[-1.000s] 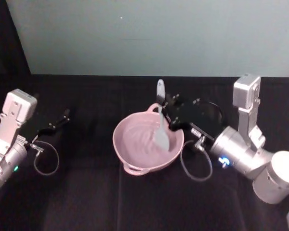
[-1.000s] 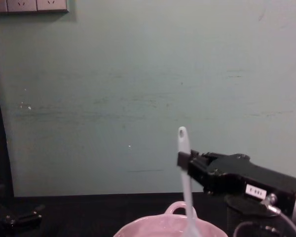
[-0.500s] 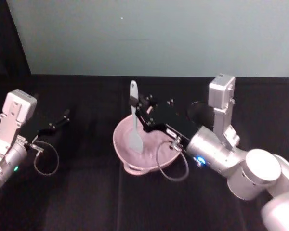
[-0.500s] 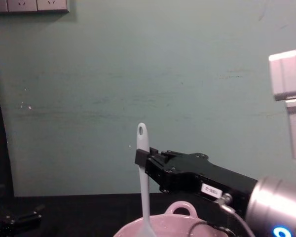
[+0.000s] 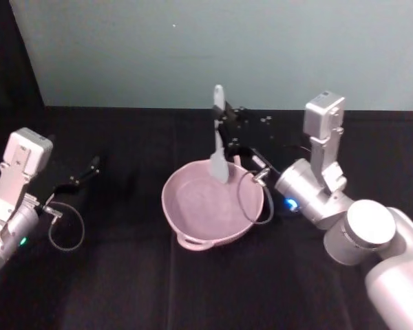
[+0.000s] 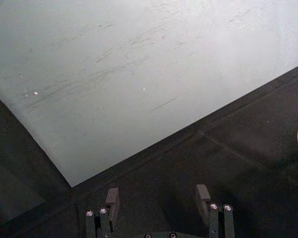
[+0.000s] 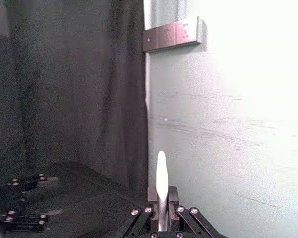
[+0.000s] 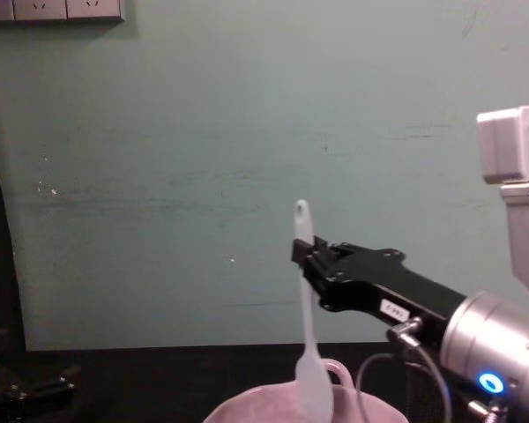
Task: Use the one hand to pick up the spoon and stir the clear water in the bowl.
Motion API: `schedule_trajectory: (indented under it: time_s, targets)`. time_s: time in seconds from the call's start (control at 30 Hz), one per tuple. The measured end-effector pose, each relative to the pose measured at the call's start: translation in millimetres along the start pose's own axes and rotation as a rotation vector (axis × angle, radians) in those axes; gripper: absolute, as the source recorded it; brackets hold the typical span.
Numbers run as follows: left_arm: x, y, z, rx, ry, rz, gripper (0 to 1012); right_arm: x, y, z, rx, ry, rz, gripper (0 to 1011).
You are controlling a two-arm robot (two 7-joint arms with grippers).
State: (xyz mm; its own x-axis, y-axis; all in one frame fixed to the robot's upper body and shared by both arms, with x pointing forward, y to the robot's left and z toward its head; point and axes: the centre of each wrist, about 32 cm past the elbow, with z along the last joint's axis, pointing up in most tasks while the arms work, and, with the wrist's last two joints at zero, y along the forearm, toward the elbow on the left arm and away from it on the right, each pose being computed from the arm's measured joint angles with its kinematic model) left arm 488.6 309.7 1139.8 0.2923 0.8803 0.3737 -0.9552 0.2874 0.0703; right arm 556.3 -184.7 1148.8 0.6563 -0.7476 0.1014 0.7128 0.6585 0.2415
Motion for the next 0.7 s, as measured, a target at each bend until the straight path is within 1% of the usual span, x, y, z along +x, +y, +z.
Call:
schedule_trajectory:
  time_s: [0.07, 0.13, 0.2, 0.23, 0.33, 0.43, 0.5, 0.6, 0.67, 0.7]
  targets:
    - [0.0, 0.0, 0.0, 0.0, 0.0, 0.0, 1011, 3.5, -5.3, 2.8, -0.012, -0.006, -0.011, 122]
    - [0.0, 0.0, 0.0, 0.0, 0.0, 0.0, 1011, 4.3, -7.4, 3.8, -0.017, -0.006, -0.012, 121]
    - [0.0, 0.0, 0.0, 0.0, 0.0, 0.0, 1011, 6.3, -14.0, 7.5, -0.031, -0.005, -0.013, 121]
    - [0.0, 0.0, 0.0, 0.0, 0.0, 0.0, 1011, 6.1, -18.6, 9.8, -0.041, 0.0, -0.005, 122]
    - [0.0, 0.0, 0.0, 0.0, 0.0, 0.0, 1011, 5.4, -25.4, 13.4, -0.054, 0.012, 0.013, 121]
    - [0.0, 0.0, 0.0, 0.0, 0.0, 0.0, 1011, 0.6, -33.0, 18.2, -0.066, 0.042, 0.043, 121]
    - [0.0, 0.0, 0.0, 0.0, 0.0, 0.0, 1011, -4.9, -37.1, 20.0, -0.075, 0.069, 0.07, 121]
    - [0.0, 0.0, 0.0, 0.0, 0.0, 0.0, 1011, -13.1, -38.6, 21.1, -0.093, 0.112, 0.112, 121]
    - [0.0, 0.0, 0.0, 0.0, 0.0, 0.0, 1011, -16.5, -37.9, 20.4, -0.102, 0.132, 0.129, 121]
    - [0.0, 0.0, 0.0, 0.0, 0.0, 0.0, 1011, -20.5, -35.9, 19.2, -0.11, 0.153, 0.145, 121]
